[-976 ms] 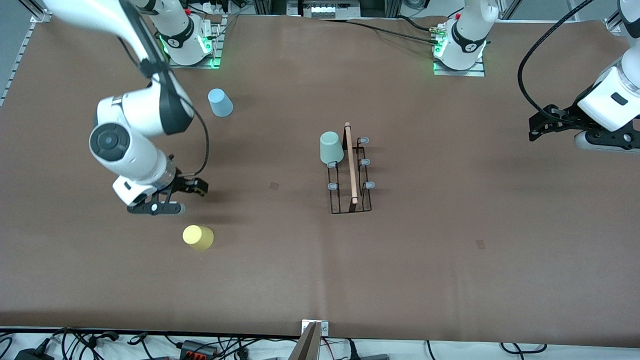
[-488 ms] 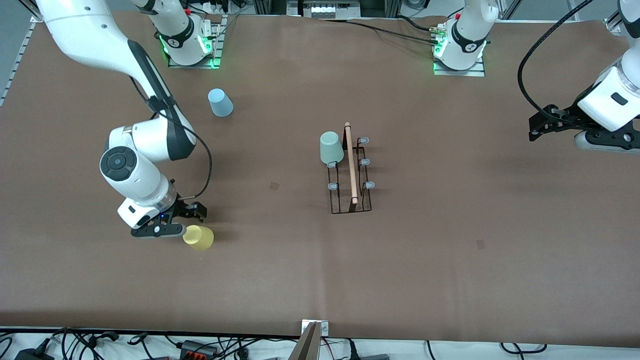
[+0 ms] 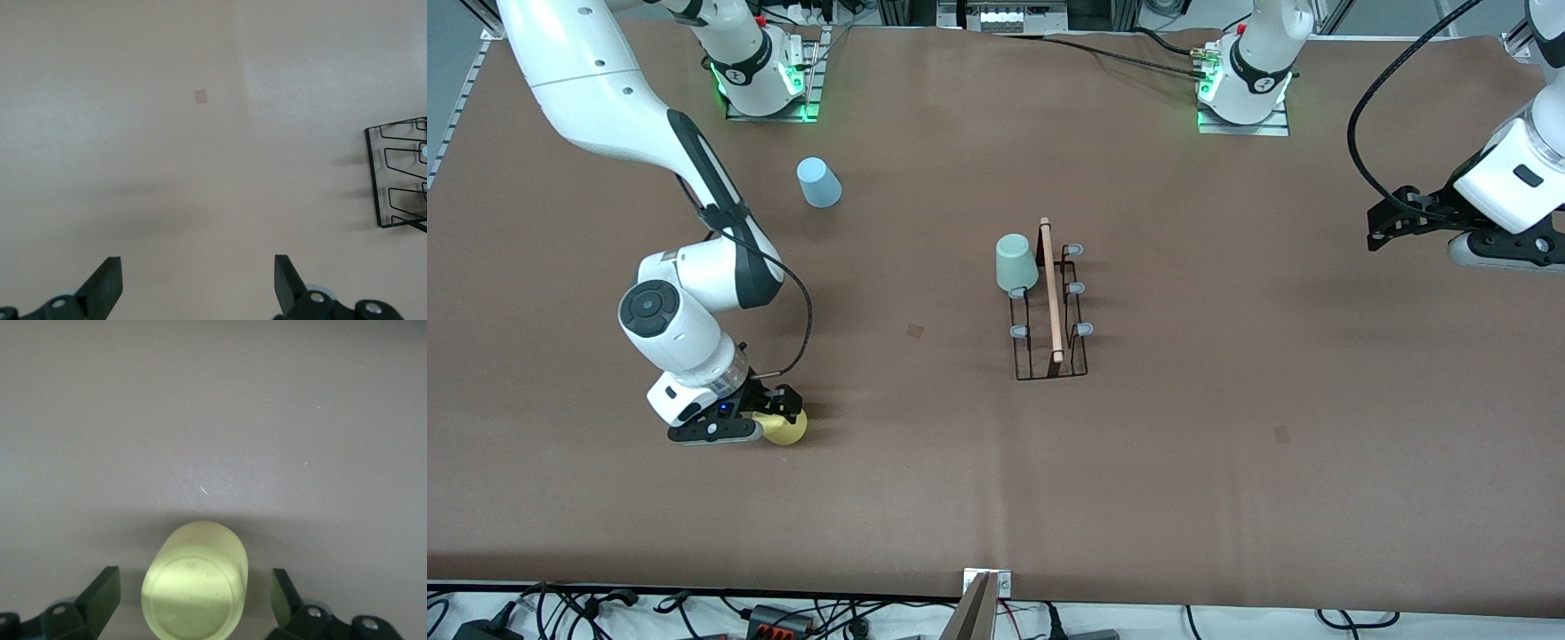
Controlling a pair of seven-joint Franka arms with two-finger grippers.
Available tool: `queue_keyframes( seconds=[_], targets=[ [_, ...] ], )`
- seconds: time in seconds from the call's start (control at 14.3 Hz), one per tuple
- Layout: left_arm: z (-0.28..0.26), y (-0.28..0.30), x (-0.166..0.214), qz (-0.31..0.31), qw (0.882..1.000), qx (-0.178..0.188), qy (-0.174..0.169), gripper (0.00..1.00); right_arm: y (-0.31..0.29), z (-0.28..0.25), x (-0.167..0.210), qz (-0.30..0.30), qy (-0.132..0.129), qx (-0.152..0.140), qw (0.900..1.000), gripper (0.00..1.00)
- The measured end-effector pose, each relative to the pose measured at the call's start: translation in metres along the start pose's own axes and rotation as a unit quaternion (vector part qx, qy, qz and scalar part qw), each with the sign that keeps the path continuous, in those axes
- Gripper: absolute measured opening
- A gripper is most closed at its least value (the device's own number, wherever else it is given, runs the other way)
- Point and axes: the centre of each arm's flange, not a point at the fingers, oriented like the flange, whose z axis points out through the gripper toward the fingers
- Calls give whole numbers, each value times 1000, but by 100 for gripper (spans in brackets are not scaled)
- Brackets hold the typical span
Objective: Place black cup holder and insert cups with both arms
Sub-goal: 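Grasp the yellow cup with the right gripper and lift it, then lower the yellow cup onto a holder peg and open the right gripper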
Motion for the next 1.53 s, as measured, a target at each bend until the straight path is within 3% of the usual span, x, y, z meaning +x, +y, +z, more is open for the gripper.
queue_keyframes(
  seconds=[0.14, 0.35, 0.42, 0.63, 0.84, 0.98, 1.18, 1.53],
  targets=[
    [0, 0, 0, 0, 1000, 0, 0, 100, -1, 5, -2, -2, -3, 0, 1000, 100],
    [0, 0, 0, 0, 1000, 0, 0, 100, -1, 6, -1, -4, -2, 0, 1000, 69],
    [0, 0, 0, 0, 1000, 0, 0, 100, -2, 5, 0, -5, -1, 0, 1000, 67],
    [0, 0, 0, 0, 1000, 0, 0, 100, -7, -7, 2, -12, -12, -3, 1000, 67],
    [0, 0, 0, 0, 1000, 0, -1, 100, -40, -80, 13, -16, -39, -12, 999, 67],
    [0, 0, 0, 0, 1000, 0, -1, 100, -73, -150, 14, 11, -40, -14, 999, 67],
    [0, 0, 0, 0, 1000, 0, -1, 100, -141, -226, 2, 79, -32, 7, 996, 67],
    [0, 0, 0, 0, 1000, 0, -1, 100, -265, -242, -30, 157, -30, 36, 986, 67]
  ],
)
